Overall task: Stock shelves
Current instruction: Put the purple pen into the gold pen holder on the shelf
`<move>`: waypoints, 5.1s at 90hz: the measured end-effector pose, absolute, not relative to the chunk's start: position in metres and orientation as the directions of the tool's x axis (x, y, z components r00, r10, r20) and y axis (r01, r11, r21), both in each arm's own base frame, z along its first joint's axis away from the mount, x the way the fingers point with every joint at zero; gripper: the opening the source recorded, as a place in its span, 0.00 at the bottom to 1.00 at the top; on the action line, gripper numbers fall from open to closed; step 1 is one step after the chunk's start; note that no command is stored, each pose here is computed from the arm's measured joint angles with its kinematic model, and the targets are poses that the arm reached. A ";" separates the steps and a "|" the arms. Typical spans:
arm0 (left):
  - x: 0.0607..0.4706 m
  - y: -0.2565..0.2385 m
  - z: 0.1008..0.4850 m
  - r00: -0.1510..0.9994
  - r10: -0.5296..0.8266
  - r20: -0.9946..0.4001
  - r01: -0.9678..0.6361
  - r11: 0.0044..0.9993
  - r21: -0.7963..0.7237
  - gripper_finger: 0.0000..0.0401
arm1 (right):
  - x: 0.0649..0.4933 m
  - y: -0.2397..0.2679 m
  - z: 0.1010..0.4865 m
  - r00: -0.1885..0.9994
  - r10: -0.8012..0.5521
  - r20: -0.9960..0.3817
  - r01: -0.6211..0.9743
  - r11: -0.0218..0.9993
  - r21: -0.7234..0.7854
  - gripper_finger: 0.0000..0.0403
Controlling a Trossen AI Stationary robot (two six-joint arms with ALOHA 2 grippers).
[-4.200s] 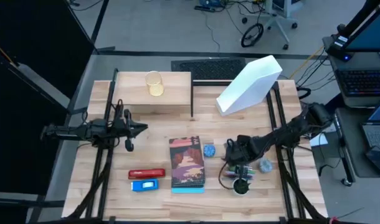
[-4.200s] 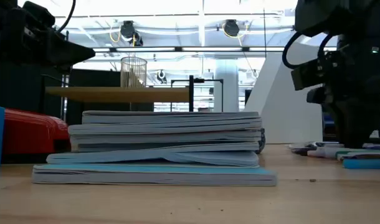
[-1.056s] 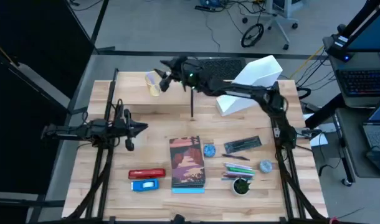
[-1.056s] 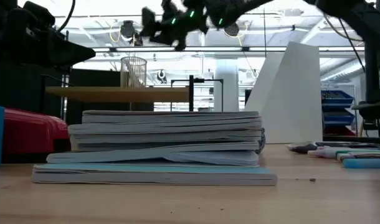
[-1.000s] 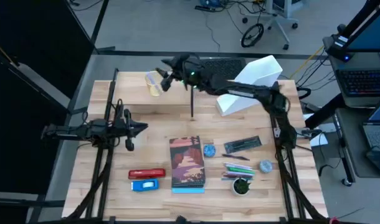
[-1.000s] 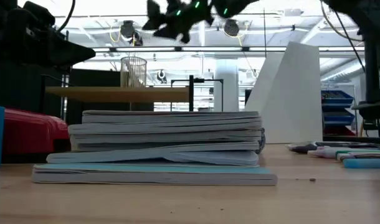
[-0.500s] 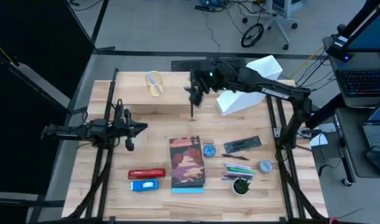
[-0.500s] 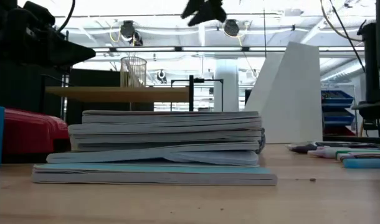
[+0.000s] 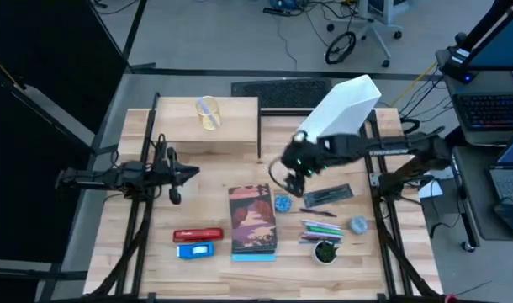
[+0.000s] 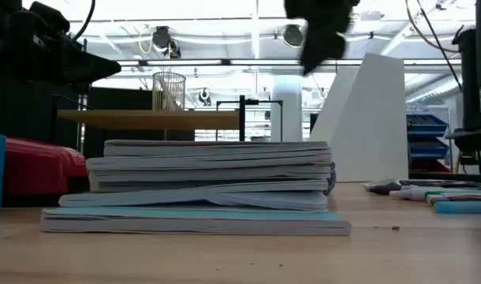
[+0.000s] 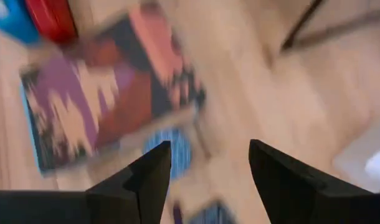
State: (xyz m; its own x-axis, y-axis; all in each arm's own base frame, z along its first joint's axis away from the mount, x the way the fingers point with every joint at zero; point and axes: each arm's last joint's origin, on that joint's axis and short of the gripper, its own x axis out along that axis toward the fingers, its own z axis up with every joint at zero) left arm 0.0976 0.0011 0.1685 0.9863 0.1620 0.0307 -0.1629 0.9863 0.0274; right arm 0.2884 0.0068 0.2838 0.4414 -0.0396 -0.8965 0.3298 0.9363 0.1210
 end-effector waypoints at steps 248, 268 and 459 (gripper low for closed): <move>0.098 0.001 0.169 0.986 0.163 0.031 -0.164 0.986 0.027 0.06 | 0.257 0.024 0.220 0.667 -0.023 -0.745 0.304 0.921 0.244 0.01; 0.098 0.001 0.169 0.986 0.163 0.031 -0.164 0.986 0.027 0.06 | 0.253 0.018 0.208 0.564 0.019 -0.826 0.476 0.809 0.344 0.01; 0.097 0.002 0.169 0.981 0.191 0.035 -0.192 0.981 0.032 0.06 | 0.270 0.047 0.141 0.352 -0.090 -0.932 0.741 0.635 0.218 0.00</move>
